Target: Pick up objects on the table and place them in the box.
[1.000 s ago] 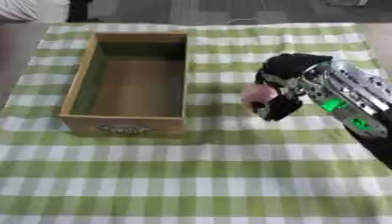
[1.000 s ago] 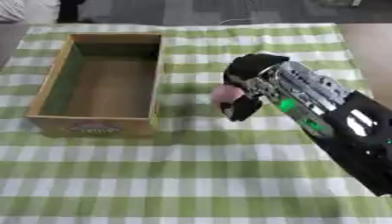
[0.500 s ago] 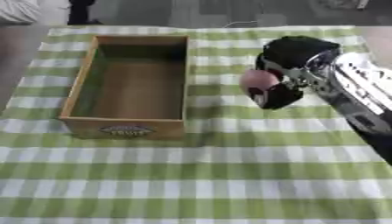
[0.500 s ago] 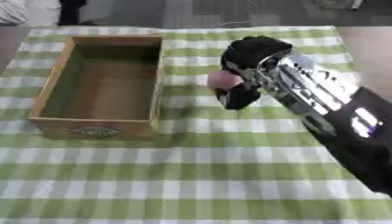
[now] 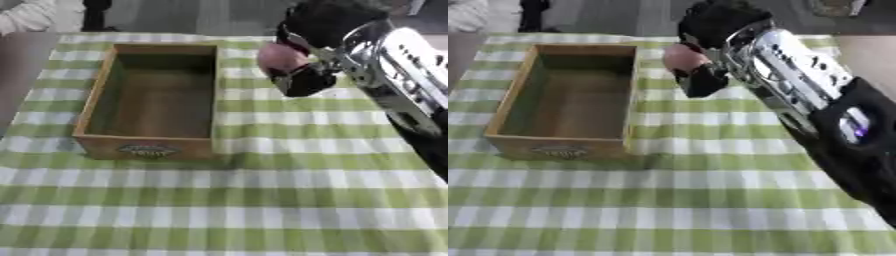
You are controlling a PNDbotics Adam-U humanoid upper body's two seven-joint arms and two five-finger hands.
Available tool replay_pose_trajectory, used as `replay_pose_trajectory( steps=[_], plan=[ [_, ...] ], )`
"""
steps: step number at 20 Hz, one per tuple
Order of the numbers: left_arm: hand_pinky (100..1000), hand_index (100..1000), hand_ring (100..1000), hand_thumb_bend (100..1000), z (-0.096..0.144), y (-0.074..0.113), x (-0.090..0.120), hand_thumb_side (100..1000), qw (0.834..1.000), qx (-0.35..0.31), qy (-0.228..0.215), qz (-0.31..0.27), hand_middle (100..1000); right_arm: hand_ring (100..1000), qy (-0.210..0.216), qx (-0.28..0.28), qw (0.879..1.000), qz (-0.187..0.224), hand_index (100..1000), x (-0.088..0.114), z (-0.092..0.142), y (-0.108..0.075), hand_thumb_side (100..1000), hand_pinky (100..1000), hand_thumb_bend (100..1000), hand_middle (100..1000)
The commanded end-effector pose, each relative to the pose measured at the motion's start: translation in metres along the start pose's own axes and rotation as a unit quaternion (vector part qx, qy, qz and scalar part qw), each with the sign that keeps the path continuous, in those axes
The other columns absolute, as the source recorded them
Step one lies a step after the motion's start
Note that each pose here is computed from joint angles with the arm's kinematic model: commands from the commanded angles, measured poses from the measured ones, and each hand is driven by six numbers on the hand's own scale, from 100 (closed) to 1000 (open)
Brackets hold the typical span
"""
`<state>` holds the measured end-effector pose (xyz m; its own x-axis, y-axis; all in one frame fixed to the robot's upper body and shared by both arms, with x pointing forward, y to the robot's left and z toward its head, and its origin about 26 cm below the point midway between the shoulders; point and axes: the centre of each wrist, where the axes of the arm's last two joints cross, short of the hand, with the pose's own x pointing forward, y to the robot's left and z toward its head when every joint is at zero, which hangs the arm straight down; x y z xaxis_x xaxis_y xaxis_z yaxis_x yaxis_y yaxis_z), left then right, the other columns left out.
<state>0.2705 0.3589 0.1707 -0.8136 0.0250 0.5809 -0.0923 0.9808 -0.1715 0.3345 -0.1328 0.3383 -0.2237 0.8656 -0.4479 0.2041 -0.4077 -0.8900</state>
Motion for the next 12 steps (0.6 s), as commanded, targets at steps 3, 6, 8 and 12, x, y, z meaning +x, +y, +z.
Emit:
replay_pose_trajectory(
  steps=[3,6,8,12],
  plan=[
    [471,800,443,100,-0.005,-0.001,0.006,916,1.0,-0.011,-0.01,-0.003,507,648,0.012,-0.034,0.999,0.0,531,0.021,-0.008,-0.025,371,598,100,385],
    [471,800,443,100,-0.005,-0.002,0.006,915,1.0,-0.011,-0.01,0.0,507,648,0.005,-0.044,0.999,-0.005,537,0.04,-0.016,-0.036,366,601,100,391],
    [471,800,444,100,-0.005,-0.002,0.006,914,1.0,-0.011,-0.009,0.002,507,651,-0.003,-0.047,0.999,-0.011,542,0.055,-0.021,-0.043,366,605,100,396],
    [471,800,444,100,-0.005,-0.004,0.005,913,1.0,-0.012,-0.009,0.006,507,649,-0.015,-0.045,0.999,-0.024,543,0.085,-0.033,-0.051,366,608,100,394]
  ],
)
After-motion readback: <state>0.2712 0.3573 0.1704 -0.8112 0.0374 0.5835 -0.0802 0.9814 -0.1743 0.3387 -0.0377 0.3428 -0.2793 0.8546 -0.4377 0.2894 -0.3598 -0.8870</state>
